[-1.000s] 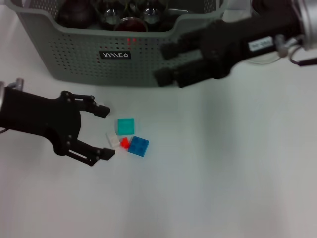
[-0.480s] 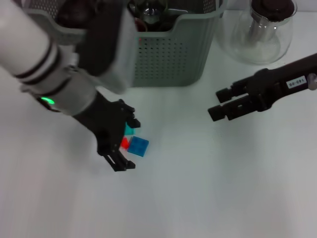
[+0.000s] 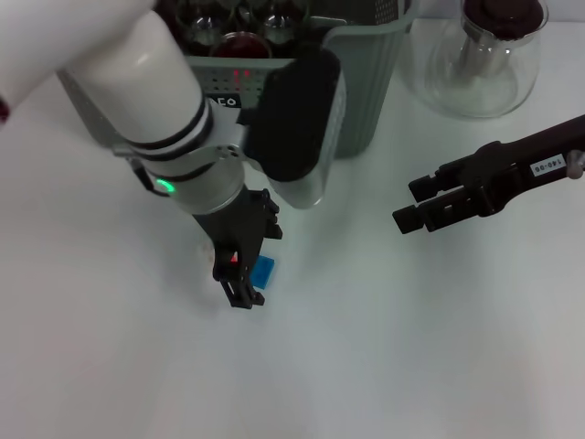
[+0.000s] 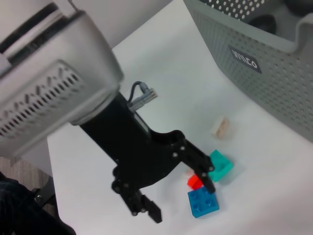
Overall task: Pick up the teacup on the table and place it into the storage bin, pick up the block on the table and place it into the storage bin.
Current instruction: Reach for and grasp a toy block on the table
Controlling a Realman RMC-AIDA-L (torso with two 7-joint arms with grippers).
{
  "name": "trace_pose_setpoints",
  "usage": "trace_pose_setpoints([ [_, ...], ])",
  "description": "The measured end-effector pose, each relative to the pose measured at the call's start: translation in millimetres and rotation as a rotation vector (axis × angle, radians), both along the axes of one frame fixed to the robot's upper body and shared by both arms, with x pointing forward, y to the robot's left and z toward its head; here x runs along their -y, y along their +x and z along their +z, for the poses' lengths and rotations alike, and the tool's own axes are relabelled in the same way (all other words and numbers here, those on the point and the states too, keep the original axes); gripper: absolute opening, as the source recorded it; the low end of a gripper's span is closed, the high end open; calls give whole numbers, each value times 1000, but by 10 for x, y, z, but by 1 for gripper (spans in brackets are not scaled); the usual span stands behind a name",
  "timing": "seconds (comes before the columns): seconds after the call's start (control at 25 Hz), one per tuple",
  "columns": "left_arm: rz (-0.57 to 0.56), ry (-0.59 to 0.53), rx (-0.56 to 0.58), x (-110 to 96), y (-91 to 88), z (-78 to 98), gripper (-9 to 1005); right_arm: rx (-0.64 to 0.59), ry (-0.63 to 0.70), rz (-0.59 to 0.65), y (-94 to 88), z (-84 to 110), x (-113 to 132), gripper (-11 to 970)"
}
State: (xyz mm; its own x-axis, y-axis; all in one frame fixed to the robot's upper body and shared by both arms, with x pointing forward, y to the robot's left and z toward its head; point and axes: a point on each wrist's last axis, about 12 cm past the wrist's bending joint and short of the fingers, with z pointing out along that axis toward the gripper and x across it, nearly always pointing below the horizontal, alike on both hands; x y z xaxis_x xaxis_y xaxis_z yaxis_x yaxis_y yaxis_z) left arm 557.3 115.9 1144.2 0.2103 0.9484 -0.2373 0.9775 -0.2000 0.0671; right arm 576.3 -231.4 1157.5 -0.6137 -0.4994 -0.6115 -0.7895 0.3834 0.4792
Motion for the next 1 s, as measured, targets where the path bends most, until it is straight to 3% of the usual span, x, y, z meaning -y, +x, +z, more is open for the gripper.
trace_pose_setpoints([
  [0.32,-20,57,21,127,100,-121,890,2,-13,-13,11,-54,-12,778],
  [0.84,6,85,19,98,129,-247,891,30,-16,5,22,-89,-85,777],
  [1.0,10,95,13,88,124,-270,754,28,-20,14,31,-112,-107,777],
])
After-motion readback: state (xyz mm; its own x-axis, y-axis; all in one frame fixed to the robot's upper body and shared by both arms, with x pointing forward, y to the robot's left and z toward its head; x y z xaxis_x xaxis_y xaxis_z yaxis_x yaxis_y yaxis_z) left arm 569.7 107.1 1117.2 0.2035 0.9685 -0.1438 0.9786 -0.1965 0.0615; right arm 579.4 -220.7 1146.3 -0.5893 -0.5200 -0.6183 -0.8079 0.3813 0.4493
